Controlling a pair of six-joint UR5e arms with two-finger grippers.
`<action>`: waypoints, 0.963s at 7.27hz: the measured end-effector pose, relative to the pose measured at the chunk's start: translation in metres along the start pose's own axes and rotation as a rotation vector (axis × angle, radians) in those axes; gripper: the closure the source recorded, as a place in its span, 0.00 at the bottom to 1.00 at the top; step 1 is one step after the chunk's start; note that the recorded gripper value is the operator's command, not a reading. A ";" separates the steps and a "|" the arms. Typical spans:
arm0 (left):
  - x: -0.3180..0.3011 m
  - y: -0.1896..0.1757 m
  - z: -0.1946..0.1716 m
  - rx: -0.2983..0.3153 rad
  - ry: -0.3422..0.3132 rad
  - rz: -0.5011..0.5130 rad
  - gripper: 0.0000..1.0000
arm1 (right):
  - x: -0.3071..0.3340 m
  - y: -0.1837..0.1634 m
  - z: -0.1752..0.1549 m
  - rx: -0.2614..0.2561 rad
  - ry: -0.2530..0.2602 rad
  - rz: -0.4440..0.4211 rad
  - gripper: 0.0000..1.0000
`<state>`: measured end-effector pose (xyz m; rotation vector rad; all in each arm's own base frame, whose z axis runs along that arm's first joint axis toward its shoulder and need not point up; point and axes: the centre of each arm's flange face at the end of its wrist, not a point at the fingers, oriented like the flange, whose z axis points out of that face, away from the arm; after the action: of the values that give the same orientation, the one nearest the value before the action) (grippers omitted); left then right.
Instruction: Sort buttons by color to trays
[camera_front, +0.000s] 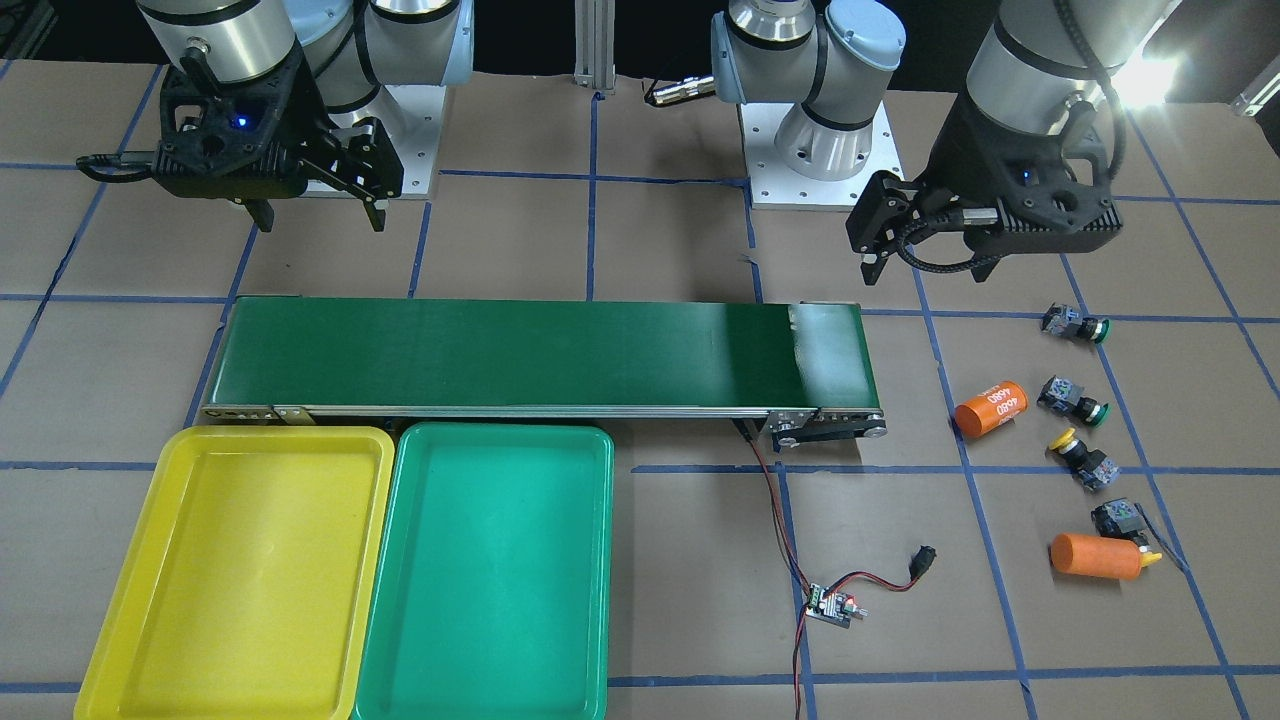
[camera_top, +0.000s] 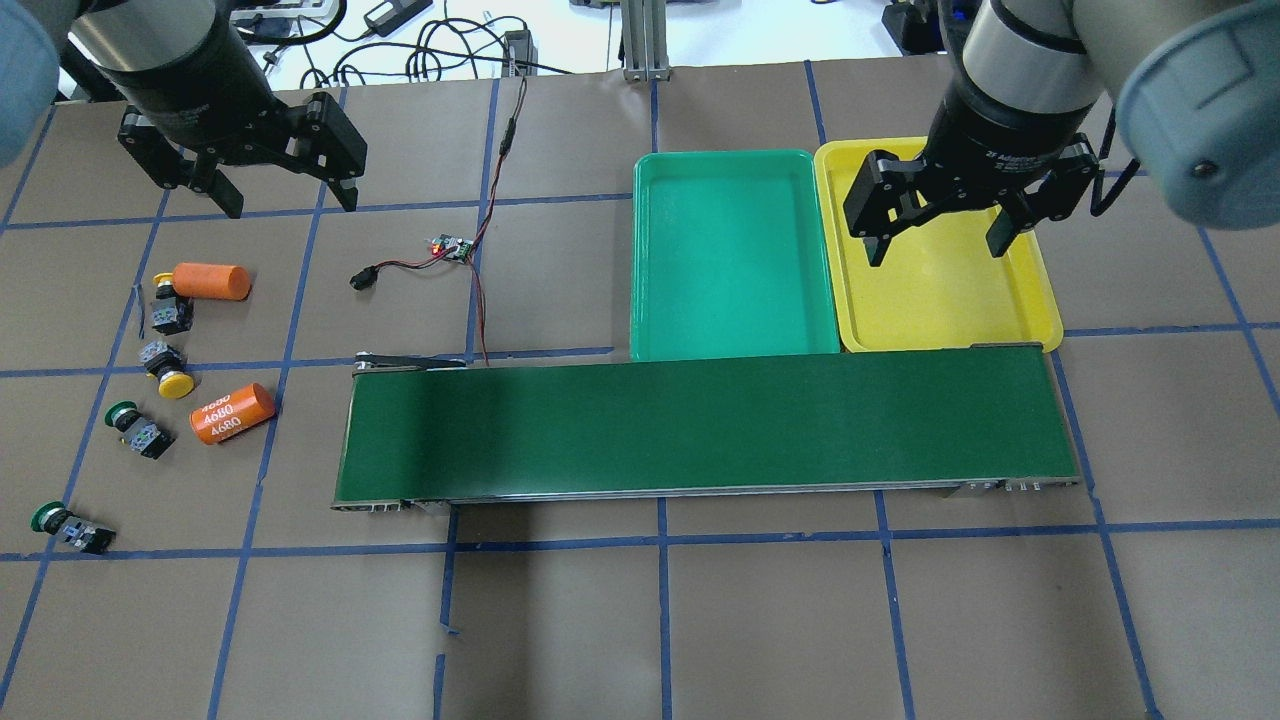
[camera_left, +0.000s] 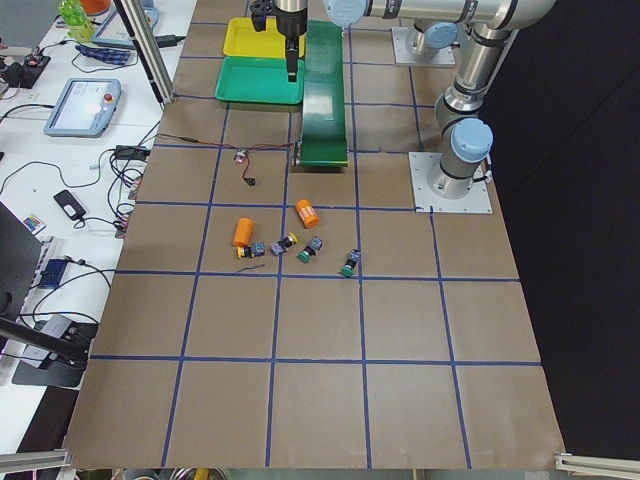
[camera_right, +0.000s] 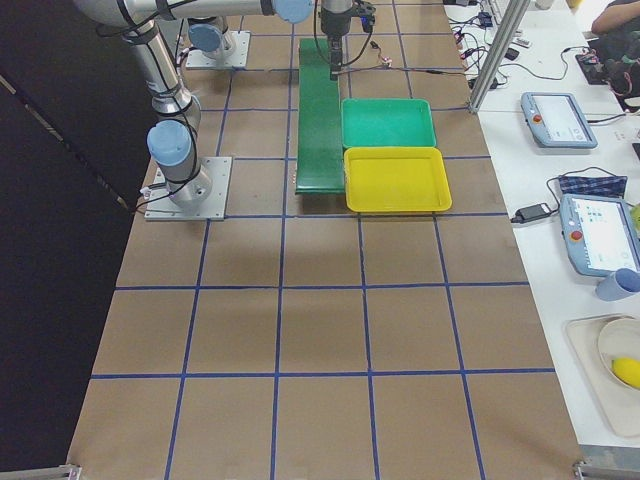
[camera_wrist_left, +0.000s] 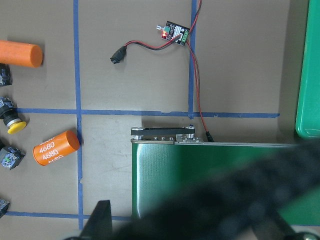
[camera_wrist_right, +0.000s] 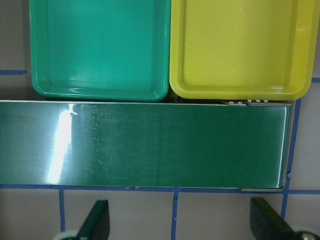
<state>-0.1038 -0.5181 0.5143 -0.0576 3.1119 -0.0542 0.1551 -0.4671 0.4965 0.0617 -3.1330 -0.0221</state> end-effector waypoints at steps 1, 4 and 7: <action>0.000 -0.002 -0.001 0.009 0.000 -0.003 0.00 | 0.000 0.000 0.000 -0.001 0.002 -0.001 0.00; -0.001 -0.009 0.001 0.037 -0.001 -0.009 0.00 | 0.000 0.003 -0.002 0.001 0.003 -0.002 0.00; -0.018 -0.012 0.009 0.028 0.002 -0.036 0.00 | 0.000 0.010 -0.009 0.014 -0.005 -0.002 0.00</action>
<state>-0.0850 -0.5295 0.5067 -0.1130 3.1118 -0.0993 0.1551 -0.4568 0.5058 0.0647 -3.1381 0.0003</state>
